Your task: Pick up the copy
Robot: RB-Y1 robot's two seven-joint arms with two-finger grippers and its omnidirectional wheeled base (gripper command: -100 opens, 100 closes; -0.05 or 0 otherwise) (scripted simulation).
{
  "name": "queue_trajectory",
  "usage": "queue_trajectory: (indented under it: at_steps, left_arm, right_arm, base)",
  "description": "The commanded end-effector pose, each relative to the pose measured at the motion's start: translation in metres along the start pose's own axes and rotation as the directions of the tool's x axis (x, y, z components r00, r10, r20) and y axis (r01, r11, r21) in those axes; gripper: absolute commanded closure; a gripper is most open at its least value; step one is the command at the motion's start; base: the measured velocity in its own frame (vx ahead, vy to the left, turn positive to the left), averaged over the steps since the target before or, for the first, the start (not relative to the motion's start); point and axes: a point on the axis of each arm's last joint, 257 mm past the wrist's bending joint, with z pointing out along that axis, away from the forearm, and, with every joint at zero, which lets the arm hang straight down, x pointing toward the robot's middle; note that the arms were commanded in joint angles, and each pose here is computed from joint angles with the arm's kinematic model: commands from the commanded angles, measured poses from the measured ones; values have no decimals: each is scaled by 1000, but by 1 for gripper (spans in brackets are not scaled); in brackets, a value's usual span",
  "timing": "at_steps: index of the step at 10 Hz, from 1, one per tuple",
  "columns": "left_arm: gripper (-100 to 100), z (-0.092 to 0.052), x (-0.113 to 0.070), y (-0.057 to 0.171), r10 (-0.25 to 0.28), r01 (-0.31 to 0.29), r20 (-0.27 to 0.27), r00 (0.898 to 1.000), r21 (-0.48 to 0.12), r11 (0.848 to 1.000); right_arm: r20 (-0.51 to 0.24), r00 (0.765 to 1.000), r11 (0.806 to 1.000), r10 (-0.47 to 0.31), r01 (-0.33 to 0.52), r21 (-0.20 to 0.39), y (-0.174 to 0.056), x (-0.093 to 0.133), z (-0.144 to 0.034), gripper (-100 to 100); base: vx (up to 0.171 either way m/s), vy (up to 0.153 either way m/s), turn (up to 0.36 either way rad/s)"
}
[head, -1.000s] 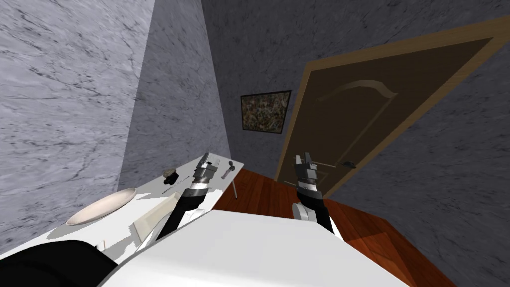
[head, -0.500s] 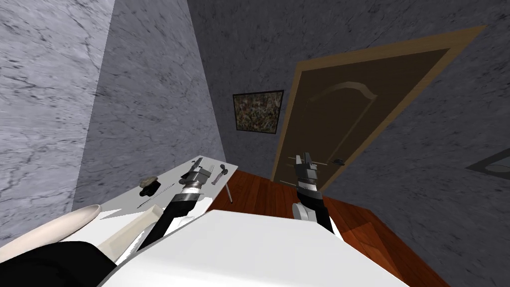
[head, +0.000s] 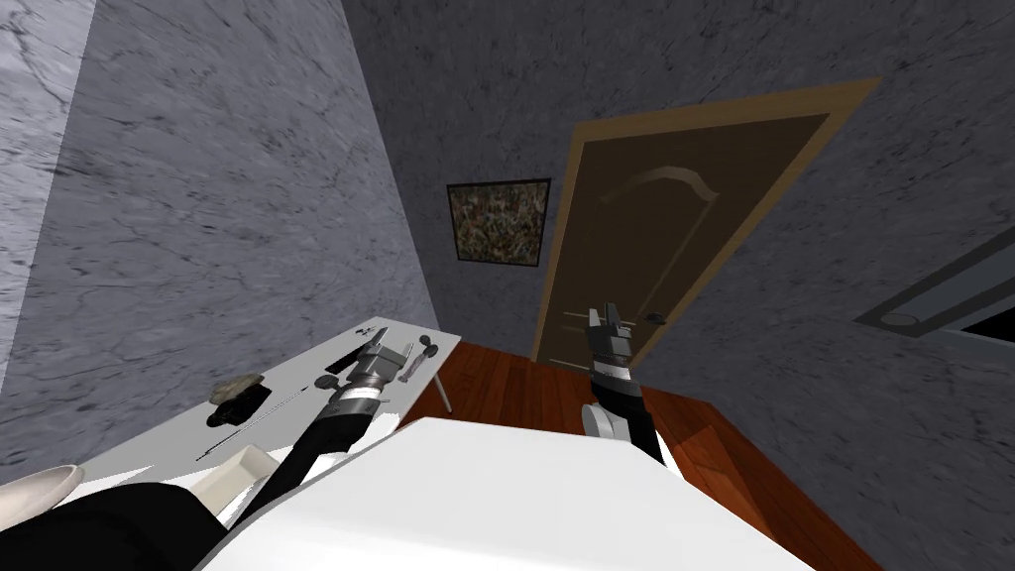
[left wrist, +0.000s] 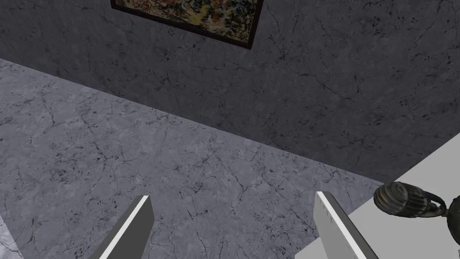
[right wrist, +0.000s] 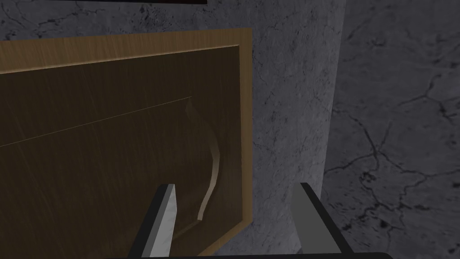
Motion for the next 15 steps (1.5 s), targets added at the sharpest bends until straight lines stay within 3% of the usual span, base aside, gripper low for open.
queue_trajectory:
  at_steps: [1,4,5,8,9,11,12,15]
  left_arm:
    - [-100,-3,-16,3,-28,28,32,999,-26,999]
    - [-100,-27,-63,23,-97,118,170,981,-114,986]
    - [-100,-28,-64,24,-104,126,174,979,-116,985]
    - [-100,-59,-104,47,-162,228,313,936,-189,955]
    - [-100,-59,-104,47,-162,229,313,936,-189,955]
    - [-100,-82,-125,63,-190,297,397,898,-228,927]
    - [-100,-82,-125,64,-189,298,400,897,-231,926]
    - [-100,-121,-150,91,-211,400,520,827,-283,872]
  right_arm:
    - [0,1000,1000,0,0,0,0,0,0,0]
    - [0,1000,1000,0,0,0,0,0,0,0]
    - [0,1000,1000,0,0,0,0,0,0,0]
    - [0,1000,1000,0,0,0,0,0,0,0]
    - [0,1000,1000,0,0,0,0,0,0,0]
    - [0,1000,1000,0,0,0,0,0,0,0]
    - [0,1000,1000,0,0,0,0,0,0,0]
    - [0,1000,1000,0,0,0,0,0,0,0]
  base:
    - [69,-43,-53]
    - [90,-34,-125]
    - [83,-15,-20]
    - [110,-12,-80]
    - [89,-5,-14]
    - [92,10,-35]
    - [93,19,-3]
    - [123,33,-4]
